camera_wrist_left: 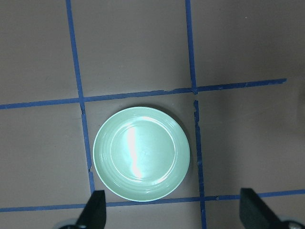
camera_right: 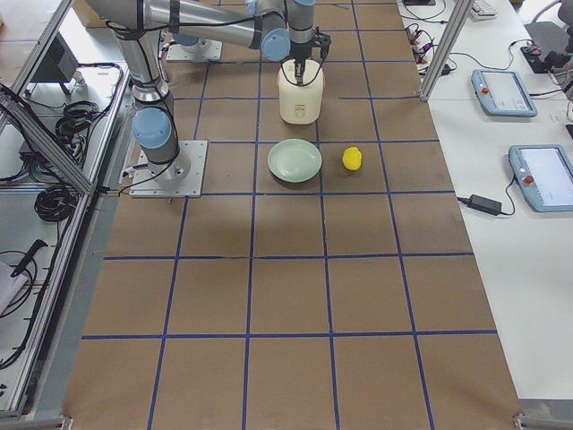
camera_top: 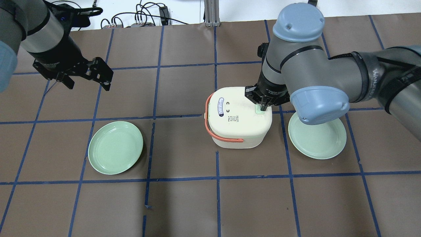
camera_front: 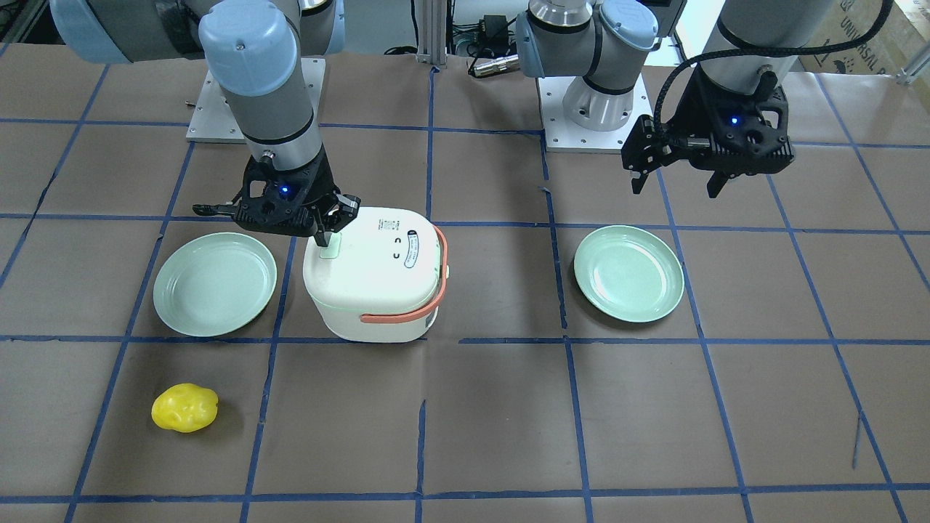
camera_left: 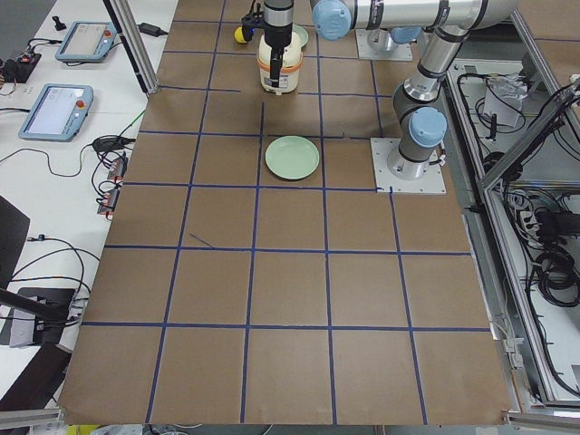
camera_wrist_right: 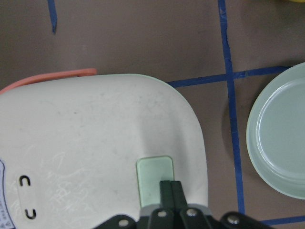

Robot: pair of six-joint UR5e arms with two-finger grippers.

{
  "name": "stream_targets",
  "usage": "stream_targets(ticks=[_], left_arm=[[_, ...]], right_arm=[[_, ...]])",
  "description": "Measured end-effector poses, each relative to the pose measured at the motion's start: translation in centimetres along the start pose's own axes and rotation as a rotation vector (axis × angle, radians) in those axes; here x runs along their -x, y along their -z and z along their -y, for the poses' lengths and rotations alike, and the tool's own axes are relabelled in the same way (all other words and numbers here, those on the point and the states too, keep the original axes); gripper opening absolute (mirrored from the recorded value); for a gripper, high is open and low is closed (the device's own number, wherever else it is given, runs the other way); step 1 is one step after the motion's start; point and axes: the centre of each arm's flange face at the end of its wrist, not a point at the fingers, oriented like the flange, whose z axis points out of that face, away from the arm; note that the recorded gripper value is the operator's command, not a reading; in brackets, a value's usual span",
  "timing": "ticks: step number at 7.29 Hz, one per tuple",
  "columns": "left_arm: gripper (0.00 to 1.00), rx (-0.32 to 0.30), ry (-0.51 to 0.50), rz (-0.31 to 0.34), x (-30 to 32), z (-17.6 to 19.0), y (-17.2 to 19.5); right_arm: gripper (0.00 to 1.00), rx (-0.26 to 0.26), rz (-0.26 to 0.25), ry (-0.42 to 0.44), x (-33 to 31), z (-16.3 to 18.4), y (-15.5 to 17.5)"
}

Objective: Press rice cooker button

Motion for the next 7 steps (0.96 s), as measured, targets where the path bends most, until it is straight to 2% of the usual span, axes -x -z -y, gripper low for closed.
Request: stream_targets(ticks=[7], left_arm=[[1.0,0.0,0.001,0.0,0.0,0.0,0.0]], right_arm=[[0.12,0.017,0.034,-0.004,0.34,-0.19,-0.41]])
